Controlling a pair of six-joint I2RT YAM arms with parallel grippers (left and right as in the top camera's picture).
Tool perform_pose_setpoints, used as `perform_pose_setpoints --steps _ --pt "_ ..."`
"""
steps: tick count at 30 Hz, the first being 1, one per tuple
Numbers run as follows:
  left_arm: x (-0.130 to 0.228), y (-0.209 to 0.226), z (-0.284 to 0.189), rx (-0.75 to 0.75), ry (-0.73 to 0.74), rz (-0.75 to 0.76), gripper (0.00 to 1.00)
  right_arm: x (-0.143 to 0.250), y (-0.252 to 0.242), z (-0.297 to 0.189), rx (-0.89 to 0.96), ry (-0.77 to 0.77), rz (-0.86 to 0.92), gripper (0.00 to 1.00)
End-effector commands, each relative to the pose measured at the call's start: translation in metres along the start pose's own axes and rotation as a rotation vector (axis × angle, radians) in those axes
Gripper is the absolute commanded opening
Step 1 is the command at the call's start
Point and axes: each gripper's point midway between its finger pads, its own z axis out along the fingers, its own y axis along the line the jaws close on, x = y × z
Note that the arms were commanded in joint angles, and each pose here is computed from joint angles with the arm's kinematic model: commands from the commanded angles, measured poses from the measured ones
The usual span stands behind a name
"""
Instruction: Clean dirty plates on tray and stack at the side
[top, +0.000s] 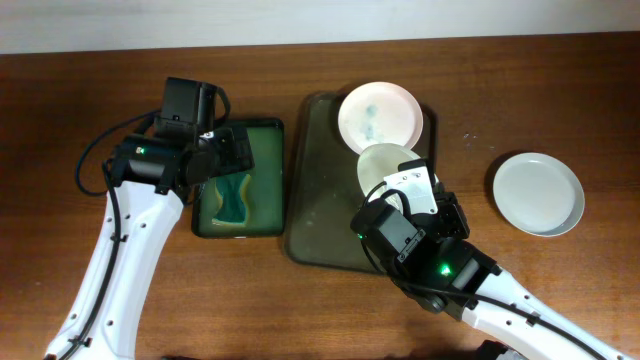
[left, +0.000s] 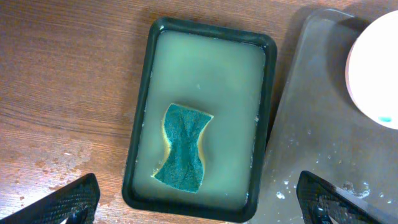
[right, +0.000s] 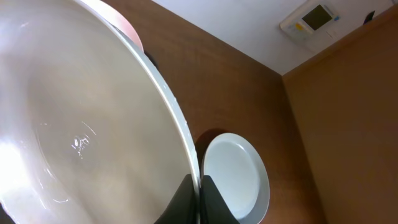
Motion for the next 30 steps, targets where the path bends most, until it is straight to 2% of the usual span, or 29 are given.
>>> perform_pose_setpoints --steps 1,17,18,20,22,24,30 --pt "-0.005 -0.002 -0.005 0.010 -0.017 0.006 0.99 -0.002 -0.004 -0.001 0.031 -0.015 -0.002 0.04" --pt "-0.005 -0.002 -0.005 0.010 -0.017 0.006 0.99 -0.002 -0.005 -0.001 0.035 -0.015 -0.004 0.04" --pt "-0.005 -0.002 -0.005 0.010 -0.017 0.006 0.99 -0.003 -0.006 -0.001 0.041 -0.016 -0.064 0.04" --pt "-0.005 -0.002 -0.005 0.010 -0.017 0.006 0.99 -0.006 -0.016 -0.002 0.101 -0.031 -0.099 0.04" --pt "-0.005 -0.002 -0.005 0.010 -0.017 0.006 0.99 -0.022 -0.005 -0.024 0.082 -0.112 -0.134 0.04" --pt "-0.005 -0.002 -0.005 0.010 -0.017 0.006 0.99 -0.029 -0.010 -0.034 0.140 -0.159 -0.142 0.04" --pt "-0.005 -0.002 -0.005 0.010 -0.017 0.006 0.99 -0.029 -0.008 -0.034 0.136 -0.159 -0.144 0.04"
